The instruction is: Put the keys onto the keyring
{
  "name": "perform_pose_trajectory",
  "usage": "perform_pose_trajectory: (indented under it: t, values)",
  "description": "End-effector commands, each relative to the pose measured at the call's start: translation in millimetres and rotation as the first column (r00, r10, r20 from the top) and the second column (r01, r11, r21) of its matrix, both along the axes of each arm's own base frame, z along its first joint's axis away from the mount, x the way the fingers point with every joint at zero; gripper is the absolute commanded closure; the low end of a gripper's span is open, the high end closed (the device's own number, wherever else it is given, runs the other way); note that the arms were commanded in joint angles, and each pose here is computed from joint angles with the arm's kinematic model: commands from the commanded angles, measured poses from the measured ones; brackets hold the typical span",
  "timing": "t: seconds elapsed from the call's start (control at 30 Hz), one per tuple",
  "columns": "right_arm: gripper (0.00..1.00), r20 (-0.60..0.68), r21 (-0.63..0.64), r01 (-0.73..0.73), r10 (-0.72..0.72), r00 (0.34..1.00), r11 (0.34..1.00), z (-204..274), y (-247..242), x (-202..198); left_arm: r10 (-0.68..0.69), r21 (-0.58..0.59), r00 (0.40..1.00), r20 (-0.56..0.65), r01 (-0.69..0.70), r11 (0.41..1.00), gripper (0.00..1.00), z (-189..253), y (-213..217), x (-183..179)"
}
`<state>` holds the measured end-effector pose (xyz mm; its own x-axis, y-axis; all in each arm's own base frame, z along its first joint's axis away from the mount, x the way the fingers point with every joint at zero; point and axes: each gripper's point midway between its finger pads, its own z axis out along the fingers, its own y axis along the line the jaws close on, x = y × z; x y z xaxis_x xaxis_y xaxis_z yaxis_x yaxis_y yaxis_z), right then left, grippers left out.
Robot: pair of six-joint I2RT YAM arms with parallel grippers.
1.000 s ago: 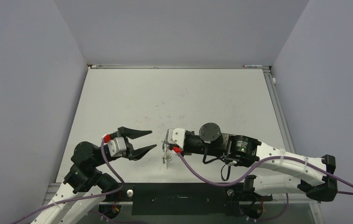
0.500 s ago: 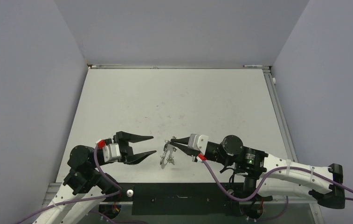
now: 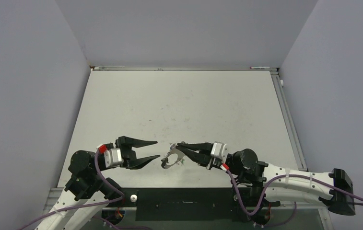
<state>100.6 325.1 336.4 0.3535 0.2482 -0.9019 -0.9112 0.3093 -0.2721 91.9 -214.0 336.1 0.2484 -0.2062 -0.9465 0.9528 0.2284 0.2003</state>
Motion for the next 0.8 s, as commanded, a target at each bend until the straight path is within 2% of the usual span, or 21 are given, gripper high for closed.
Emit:
perform_pose_trajectory:
  t: [0.0, 0.23, 0.6, 0.77]
  values:
    - [0.95, 0.08, 0.295, -0.06, 0.038, 0.996, 0.953, 59.7, -25.7, -15.9, 0.007, -0.037, 0.999, 0.034, -0.005, 0.999, 0.58, 12.4, 3.2, -2.1]
    - [0.95, 0.086, 0.33, -0.08, 0.054, 0.995, 0.941, 57.2, -25.6, -18.8, 0.03, -0.039, 0.999, 0.035, -0.029, 0.999, 0.6, 12.9, 5.3, 0.5]
    - [0.95, 0.029, 0.207, -0.076, 0.071, 0.997, 0.975, 49.6, -22.5, -19.0, 0.06, -0.024, 0.998, 0.018, -0.06, 0.998, 0.63, 9.9, 6.0, 7.0]
    - [0.95, 0.013, 0.198, -0.076, 0.075, 0.997, 0.977, 48.7, -21.3, -18.2, 0.056, -0.021, 0.998, 0.016, -0.056, 0.998, 0.62, 8.7, 5.5, 6.5]
